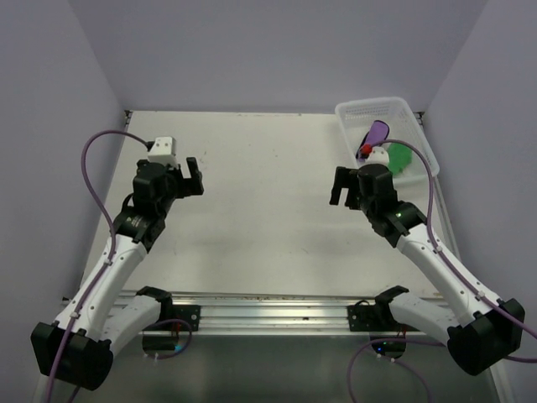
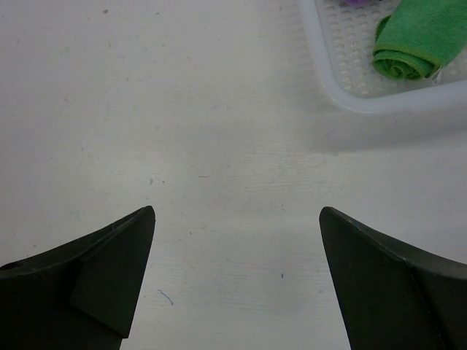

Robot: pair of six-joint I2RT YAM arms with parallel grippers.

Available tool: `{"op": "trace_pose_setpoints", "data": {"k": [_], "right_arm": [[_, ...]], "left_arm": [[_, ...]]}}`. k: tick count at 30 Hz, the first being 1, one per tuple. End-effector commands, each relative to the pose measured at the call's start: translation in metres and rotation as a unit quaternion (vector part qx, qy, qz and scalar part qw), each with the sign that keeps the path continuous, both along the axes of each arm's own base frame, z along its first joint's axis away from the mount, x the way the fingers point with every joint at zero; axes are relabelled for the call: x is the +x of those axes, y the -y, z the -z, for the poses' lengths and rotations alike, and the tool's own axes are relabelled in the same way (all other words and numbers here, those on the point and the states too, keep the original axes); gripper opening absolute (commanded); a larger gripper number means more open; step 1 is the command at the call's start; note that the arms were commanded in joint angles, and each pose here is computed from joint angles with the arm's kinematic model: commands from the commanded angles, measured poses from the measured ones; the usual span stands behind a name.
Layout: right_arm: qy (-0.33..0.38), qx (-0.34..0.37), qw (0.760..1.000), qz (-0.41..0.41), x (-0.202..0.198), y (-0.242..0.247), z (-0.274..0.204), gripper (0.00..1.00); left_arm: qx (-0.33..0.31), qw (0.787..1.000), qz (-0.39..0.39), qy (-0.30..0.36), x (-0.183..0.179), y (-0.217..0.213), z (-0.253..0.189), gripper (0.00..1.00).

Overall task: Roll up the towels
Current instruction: Place the rolled towel into the container

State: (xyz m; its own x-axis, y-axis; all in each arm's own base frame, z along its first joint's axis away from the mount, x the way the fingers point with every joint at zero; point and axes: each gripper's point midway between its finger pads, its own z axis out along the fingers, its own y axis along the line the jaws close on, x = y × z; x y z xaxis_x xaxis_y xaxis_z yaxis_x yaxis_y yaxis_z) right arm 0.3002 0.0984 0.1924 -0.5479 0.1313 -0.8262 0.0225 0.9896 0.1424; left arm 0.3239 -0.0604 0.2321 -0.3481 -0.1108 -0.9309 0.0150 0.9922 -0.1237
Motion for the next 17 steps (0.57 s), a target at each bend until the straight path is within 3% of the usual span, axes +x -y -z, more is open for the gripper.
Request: {"op": "trace_pose_setpoints", "data": {"k": [1, 17], "right_arm": [[0.016, -0.013, 0.999, 0.04, 0.006, 0.013, -0.008, 0.99], [-0.004, -0.021, 0.999, 0.049, 0.009, 0.014, 0.006, 0.99]], "left_arm": [[0.008, 1.0, -0.007, 0.015, 0.006, -0.004, -0.008, 1.0], [0.009, 1.0, 0.002, -0.003, 0.009, 0.0, 0.003, 1.0]]}}
